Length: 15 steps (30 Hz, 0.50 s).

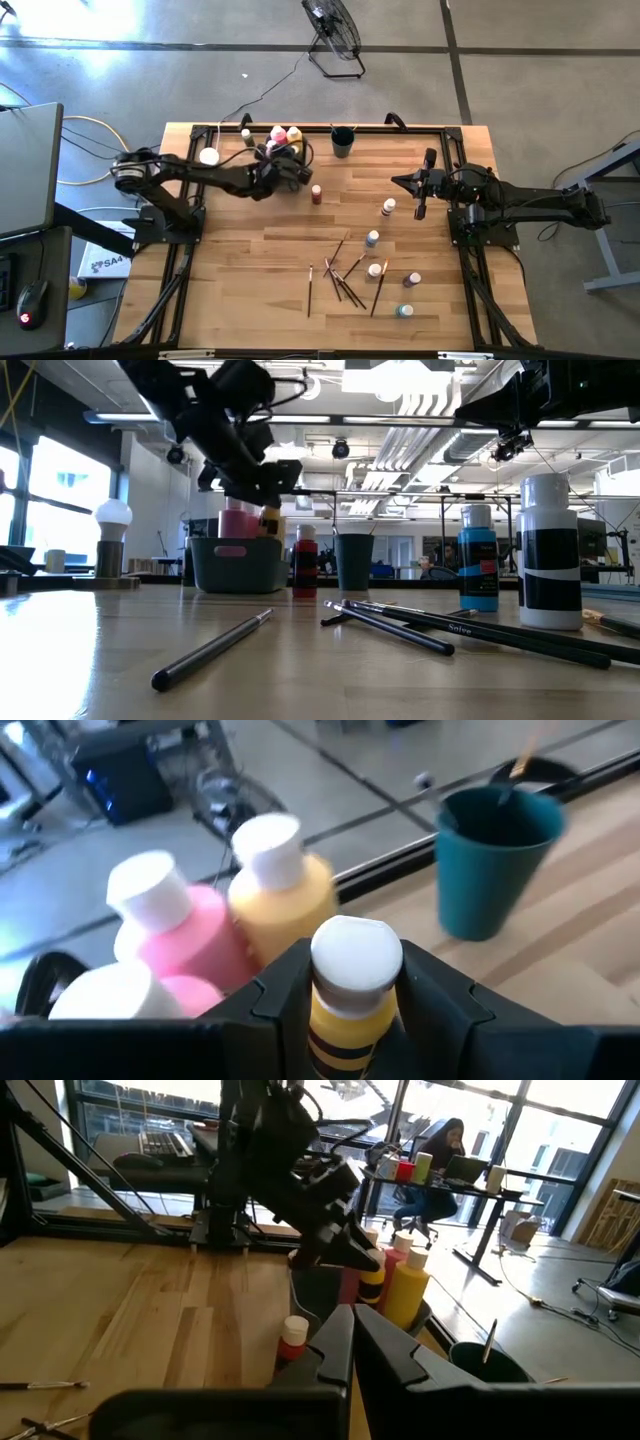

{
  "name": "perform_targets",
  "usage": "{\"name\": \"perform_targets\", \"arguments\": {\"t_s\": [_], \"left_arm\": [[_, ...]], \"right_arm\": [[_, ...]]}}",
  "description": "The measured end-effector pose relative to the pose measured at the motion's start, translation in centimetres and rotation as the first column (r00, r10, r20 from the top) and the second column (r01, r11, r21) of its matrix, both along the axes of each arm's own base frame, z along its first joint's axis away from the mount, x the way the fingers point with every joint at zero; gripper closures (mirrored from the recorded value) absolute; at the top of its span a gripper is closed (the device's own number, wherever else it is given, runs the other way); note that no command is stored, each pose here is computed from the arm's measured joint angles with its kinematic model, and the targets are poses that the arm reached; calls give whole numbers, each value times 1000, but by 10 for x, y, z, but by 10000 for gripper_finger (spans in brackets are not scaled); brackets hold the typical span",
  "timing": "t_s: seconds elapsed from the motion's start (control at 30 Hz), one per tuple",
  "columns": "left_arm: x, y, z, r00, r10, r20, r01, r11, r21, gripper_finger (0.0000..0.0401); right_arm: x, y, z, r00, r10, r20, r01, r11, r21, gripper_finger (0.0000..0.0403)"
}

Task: Pick & Place Paint Supplies
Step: Put the small yellow paint bottle into the green bin

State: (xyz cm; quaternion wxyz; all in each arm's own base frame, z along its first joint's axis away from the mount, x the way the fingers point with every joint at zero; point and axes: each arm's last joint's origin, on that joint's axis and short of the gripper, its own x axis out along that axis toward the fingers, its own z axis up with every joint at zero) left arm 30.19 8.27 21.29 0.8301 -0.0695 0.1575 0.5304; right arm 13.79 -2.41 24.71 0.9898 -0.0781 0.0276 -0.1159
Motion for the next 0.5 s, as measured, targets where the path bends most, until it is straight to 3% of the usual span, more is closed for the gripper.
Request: {"name": "perform_targets", "arguments": {"t_s": [0.17,0.5], "left_arm": [[-2,10,-5,1000,2,29,0,998,-66,275],[9,12,-28,1000,31,1,-31,998,-56,275]], "right_arm": [[0,0,-1,1000,-1,-9,1,1000,2,398],[0,0,-1,1000,0,-9,0,1000,2,398]]}}
